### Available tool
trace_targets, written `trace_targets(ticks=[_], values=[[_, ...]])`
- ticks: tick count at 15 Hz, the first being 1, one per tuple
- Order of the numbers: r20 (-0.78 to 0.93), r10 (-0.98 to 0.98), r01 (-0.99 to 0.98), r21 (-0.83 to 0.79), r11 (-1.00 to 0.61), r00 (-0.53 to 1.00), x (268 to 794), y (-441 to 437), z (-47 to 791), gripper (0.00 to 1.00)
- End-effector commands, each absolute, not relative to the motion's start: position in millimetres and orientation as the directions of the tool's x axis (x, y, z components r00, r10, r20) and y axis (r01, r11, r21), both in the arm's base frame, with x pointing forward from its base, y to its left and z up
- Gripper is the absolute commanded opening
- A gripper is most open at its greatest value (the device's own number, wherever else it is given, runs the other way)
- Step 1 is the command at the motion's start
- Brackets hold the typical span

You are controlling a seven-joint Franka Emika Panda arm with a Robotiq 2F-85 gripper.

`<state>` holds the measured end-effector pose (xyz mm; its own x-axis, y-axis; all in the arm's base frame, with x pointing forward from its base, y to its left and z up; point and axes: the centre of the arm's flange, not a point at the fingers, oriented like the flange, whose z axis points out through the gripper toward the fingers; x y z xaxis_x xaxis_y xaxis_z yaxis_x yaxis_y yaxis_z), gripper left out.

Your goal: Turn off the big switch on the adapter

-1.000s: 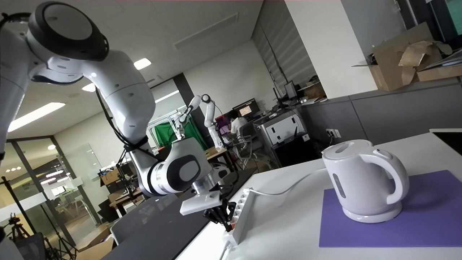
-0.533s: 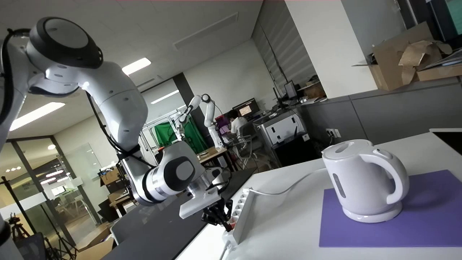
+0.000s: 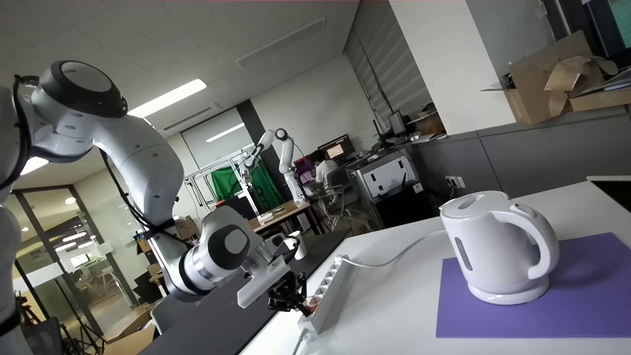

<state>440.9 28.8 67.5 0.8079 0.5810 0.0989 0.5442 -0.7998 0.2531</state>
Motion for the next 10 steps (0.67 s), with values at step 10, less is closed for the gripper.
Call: trace_targets(ticks=[10], values=[[0.12, 0.487, 0.426, 0.337, -0.839, 0.865, 477, 9, 150, 0.32]])
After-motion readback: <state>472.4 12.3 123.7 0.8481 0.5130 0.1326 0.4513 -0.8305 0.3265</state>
